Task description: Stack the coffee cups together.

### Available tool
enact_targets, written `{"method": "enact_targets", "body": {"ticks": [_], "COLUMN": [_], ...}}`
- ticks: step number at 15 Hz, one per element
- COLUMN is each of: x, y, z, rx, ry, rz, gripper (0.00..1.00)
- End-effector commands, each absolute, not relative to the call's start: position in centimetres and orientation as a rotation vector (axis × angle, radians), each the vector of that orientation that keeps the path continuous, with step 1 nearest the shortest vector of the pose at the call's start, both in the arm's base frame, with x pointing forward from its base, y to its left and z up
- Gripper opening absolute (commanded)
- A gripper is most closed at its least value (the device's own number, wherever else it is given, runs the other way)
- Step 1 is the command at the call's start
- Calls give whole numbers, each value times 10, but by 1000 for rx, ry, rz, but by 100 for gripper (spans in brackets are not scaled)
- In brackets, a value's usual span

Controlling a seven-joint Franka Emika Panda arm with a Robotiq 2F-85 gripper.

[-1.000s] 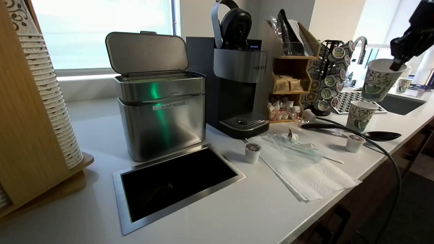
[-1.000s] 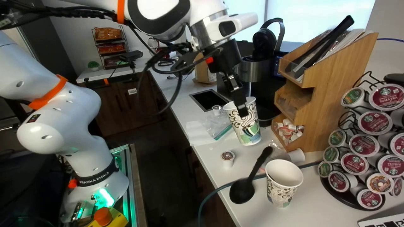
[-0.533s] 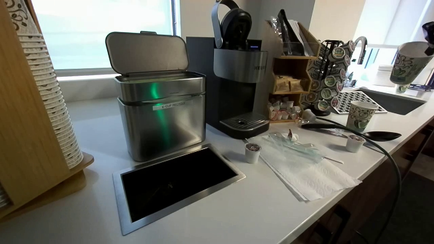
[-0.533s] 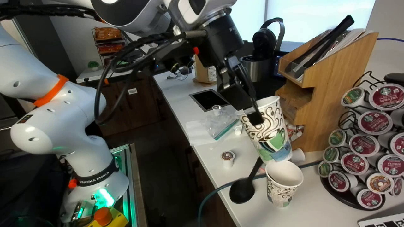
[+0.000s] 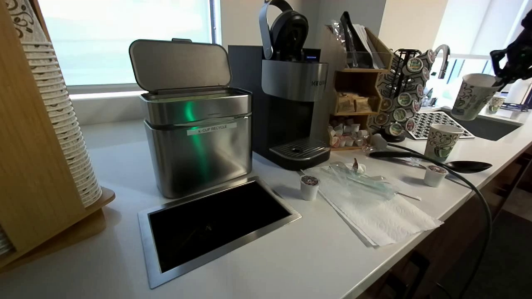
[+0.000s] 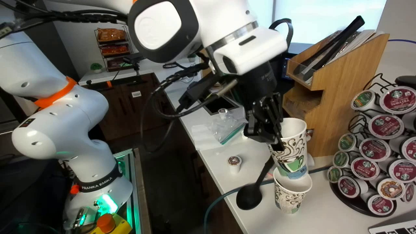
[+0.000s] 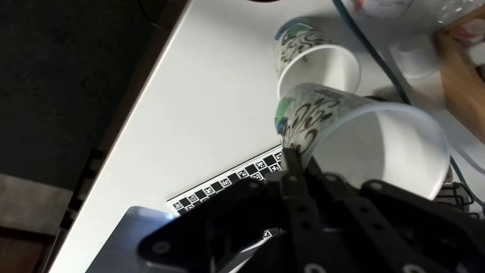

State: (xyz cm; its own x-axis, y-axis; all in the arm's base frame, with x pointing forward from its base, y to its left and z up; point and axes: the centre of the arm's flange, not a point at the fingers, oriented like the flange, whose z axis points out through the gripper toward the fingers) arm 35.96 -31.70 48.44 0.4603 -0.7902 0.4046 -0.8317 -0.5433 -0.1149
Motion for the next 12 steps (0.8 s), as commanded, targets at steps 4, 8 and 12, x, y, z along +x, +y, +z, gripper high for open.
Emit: {"method": "enact_targets", "body": {"ticks": [4, 8, 12], "x": [395, 393, 383], "y": [-355, -356, -361], "z": [485, 485, 486], "rx": [2667, 2693, 2653], "ry": [-1840, -1967, -2039], "rz": [687, 579, 496], "gripper": [1, 1, 1]}}
